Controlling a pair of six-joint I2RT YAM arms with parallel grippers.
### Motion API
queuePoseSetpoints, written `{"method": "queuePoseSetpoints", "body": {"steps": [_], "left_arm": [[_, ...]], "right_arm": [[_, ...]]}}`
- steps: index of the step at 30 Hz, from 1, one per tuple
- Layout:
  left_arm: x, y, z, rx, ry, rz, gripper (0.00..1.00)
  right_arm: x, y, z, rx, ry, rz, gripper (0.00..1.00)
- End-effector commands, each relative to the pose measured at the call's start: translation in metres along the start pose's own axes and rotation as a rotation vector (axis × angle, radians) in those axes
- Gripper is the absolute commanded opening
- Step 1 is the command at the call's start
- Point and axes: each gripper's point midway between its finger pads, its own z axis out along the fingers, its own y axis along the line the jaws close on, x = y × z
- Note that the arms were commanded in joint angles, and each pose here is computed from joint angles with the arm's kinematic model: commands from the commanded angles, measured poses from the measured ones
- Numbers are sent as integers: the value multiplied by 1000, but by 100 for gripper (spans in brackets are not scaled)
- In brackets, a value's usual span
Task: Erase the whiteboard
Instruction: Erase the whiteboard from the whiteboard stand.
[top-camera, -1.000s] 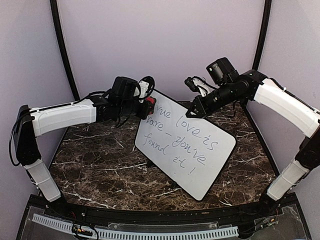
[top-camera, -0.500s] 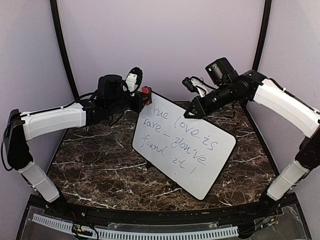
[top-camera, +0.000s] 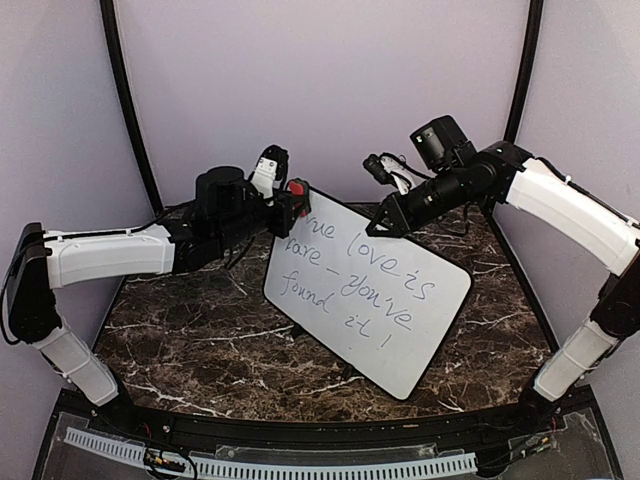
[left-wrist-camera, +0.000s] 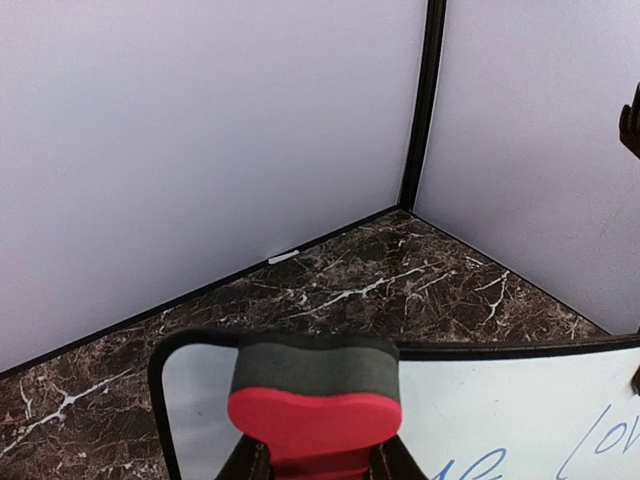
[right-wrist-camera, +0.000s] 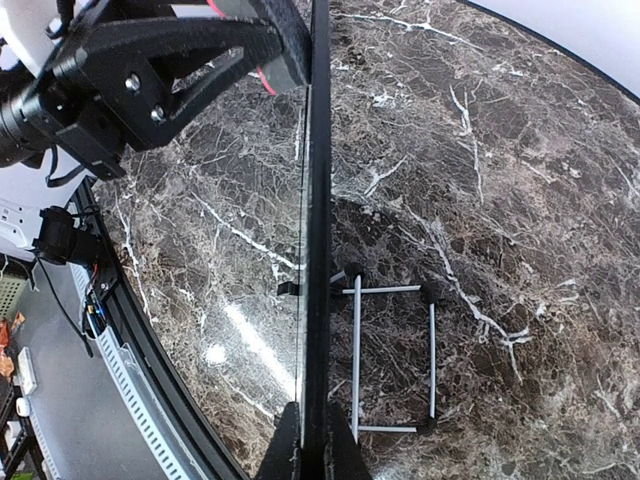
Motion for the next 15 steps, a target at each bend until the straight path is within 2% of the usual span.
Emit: {"method": "queuePoseSetpoints", "body": {"steps": [1,6,15], "left_arm": [[3,8,-11,-45,-38,18,8],[8,7,-11,-43,-58,21,8],[-35,11,-18,-77,-217,32,8]], "right_arm": [[-4,22,-3,-85,-18,-36,0],[-6,25,-5,-98,-18,-32,0],[-4,23,-4,-95,-17,-27,0]]}}
